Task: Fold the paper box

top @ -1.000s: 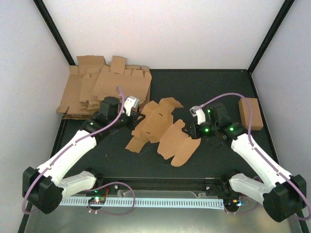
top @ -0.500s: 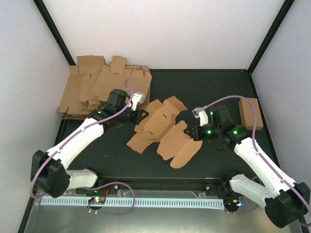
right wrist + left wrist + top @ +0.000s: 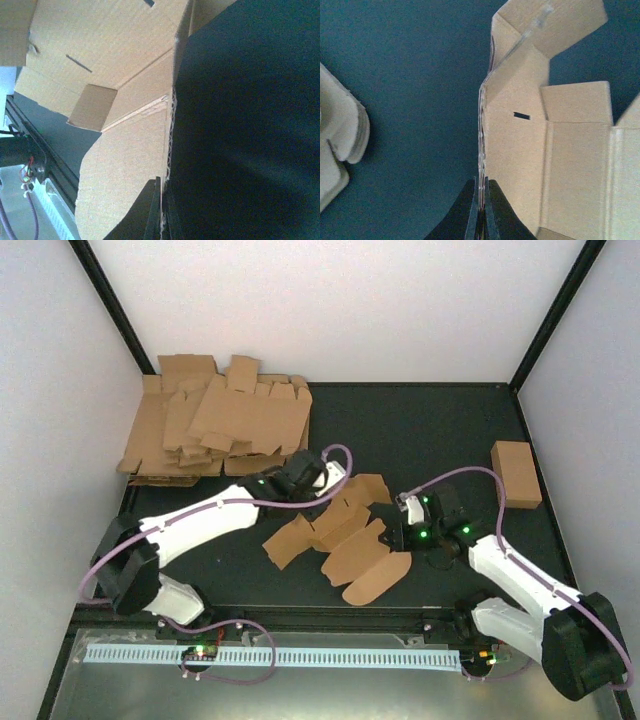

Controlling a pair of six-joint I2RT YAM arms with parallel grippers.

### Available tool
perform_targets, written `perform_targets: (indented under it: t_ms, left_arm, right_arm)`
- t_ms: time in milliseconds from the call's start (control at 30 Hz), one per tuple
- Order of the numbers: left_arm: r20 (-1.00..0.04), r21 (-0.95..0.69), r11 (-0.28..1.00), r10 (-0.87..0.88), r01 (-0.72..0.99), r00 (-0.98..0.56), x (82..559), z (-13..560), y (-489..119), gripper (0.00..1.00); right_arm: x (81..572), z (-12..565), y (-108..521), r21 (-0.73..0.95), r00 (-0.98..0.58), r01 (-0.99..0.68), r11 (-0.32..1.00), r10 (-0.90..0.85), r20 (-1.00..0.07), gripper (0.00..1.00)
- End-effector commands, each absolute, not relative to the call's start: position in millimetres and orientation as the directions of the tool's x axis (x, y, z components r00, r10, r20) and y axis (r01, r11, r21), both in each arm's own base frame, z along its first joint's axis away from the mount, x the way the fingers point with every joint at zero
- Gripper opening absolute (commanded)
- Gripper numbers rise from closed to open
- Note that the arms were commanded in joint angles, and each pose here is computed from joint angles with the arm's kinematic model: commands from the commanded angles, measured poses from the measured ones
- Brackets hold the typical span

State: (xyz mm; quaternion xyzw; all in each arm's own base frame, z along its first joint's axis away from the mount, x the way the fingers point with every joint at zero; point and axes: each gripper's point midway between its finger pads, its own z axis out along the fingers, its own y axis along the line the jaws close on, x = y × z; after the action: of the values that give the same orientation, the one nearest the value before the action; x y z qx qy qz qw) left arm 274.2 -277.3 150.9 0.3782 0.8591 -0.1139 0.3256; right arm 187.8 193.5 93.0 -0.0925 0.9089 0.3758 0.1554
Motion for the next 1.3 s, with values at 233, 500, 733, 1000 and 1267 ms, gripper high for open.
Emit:
perform_targets:
  t_ms: [233,500,733,1000,1267]
  left_arm:
    - [-0.447,0.536,0.55,0.829,0.641,-0.337,298,131,-286,0.02]
    - [-0.414,0.68,0.479,0.875,0.555,-0.249,288,143,-292,0.02]
    - [-0.409,0.735,0.451,0.891,0.506,-0.2,275,149,-298,0.02]
    - [-0.392,0.766,0.43,0.902,0.477,-0.183,268,137,-303,0.02]
    - [-0.418,0.746,0.445,0.892,0.495,-0.171,257,134,-311,0.05]
  right_arm:
    - [184,64,190,0.652,-0.94,-0.268,0.709,-0.044,-0.338,0.2]
    - [201,78,176,0.567,-0.903,-0.272,0.778,-0.003,-0.43,0.34]
    - [225,110,168,0.515,-0.824,-0.295,0.804,0.058,-0.563,0.45]
    - [245,147,182,0.607,-0.792,-0.291,0.739,0.17,-0.587,0.53]
    - [255,170,212,0.902,-0.862,-0.1,0.42,0.417,-0.29,0.55]
